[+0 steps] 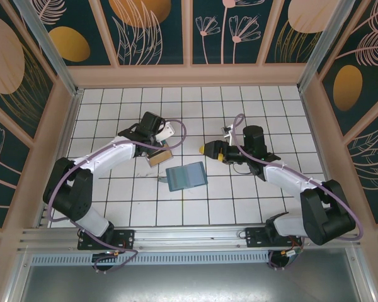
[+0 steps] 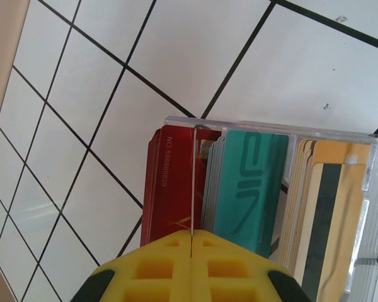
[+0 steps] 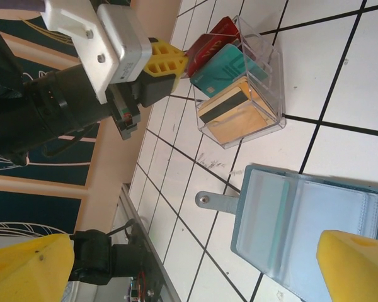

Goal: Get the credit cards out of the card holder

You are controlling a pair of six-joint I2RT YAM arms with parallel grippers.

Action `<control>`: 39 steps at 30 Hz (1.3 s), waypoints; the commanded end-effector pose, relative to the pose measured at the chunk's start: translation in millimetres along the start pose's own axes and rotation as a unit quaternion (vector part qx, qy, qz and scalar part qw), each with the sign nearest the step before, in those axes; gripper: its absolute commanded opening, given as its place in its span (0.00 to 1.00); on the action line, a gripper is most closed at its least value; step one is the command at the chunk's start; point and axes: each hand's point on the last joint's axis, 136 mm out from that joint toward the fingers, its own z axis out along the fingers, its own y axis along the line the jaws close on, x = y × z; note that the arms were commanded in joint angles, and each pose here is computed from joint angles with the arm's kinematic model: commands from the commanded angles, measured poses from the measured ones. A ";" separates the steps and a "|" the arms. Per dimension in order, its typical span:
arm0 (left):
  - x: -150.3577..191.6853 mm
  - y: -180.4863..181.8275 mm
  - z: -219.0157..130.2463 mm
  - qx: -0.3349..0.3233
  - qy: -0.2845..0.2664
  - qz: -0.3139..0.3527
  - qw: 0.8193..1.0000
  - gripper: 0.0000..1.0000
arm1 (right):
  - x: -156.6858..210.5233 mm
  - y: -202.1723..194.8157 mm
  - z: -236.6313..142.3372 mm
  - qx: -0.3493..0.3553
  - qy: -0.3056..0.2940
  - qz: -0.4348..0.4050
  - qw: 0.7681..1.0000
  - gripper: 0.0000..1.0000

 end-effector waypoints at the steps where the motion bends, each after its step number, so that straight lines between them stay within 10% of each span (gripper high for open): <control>1: -8.9 11.2 2.8 -0.017 -0.012 0.006 1.000 0.00 | -9.7 6.9 -0.6 -0.011 -0.003 -0.015 1.000 0.99; 4: -5.4 21.5 5.0 -0.050 -0.007 -0.003 0.999 0.25 | -10.0 6.1 -0.6 -0.011 -0.003 -0.014 1.000 0.99; 19: -16.4 53.3 -4.1 -0.090 -0.028 -0.076 0.993 0.43 | -9.7 3.1 -0.1 -0.009 -0.003 -0.008 1.000 0.99; 23: -34.2 69.6 -23.1 -0.091 -0.052 -0.155 0.982 0.98 | -10.5 -5.3 -0.3 0.016 -0.009 -0.008 1.000 0.99; 31: -36.6 67.3 -46.5 -0.042 -0.034 -0.298 0.953 0.89 | -9.6 -45.8 -2.2 0.138 -0.021 -0.013 0.990 0.88; 36: -33.4 52.1 -66.4 0.004 -0.053 -0.396 0.917 0.73 | 0.6 -60.5 3.2 0.186 -0.007 -0.026 0.982 0.57; 39: -30.9 31.4 -75.7 0.057 -0.067 -0.459 0.884 0.58 | 10.4 -68.0 9.4 0.213 0.008 -0.032 0.976 0.21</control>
